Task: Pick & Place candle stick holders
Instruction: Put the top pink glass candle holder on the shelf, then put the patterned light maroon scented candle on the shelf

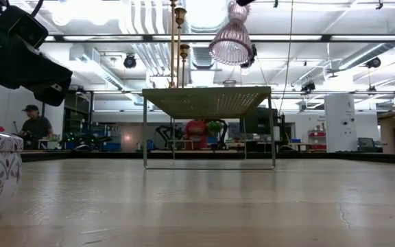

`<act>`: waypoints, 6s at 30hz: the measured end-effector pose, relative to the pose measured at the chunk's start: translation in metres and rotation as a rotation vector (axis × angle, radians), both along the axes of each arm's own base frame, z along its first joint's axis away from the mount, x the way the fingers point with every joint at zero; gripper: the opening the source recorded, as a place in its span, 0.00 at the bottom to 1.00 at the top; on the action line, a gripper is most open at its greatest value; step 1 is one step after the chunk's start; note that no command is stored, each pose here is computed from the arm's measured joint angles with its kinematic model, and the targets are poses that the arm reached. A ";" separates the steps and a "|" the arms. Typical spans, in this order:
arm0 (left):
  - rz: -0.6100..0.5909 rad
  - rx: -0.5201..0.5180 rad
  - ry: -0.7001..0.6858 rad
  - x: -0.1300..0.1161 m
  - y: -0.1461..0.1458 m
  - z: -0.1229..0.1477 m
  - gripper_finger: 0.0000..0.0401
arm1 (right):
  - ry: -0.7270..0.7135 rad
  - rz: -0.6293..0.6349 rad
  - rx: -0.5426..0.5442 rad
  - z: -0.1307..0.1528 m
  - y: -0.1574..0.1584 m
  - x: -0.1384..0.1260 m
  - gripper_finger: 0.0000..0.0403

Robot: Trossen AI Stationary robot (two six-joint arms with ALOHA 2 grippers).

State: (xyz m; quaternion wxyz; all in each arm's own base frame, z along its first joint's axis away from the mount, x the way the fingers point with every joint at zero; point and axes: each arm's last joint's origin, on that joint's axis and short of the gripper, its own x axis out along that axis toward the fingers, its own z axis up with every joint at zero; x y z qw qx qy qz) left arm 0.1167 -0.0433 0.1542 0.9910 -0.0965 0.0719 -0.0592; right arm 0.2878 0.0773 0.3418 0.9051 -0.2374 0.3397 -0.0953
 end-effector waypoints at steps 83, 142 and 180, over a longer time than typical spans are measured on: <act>0.000 0.000 -0.001 0.000 0.000 0.000 0.03 | 0.189 -0.254 -0.093 -0.034 -0.167 0.021 0.03; 0.000 0.000 0.000 0.000 0.000 0.000 0.04 | -0.034 0.231 0.385 -0.008 -0.030 0.023 0.55; 0.000 0.008 0.018 0.000 0.000 -0.002 0.03 | -0.061 0.488 0.615 -0.204 0.095 0.151 0.95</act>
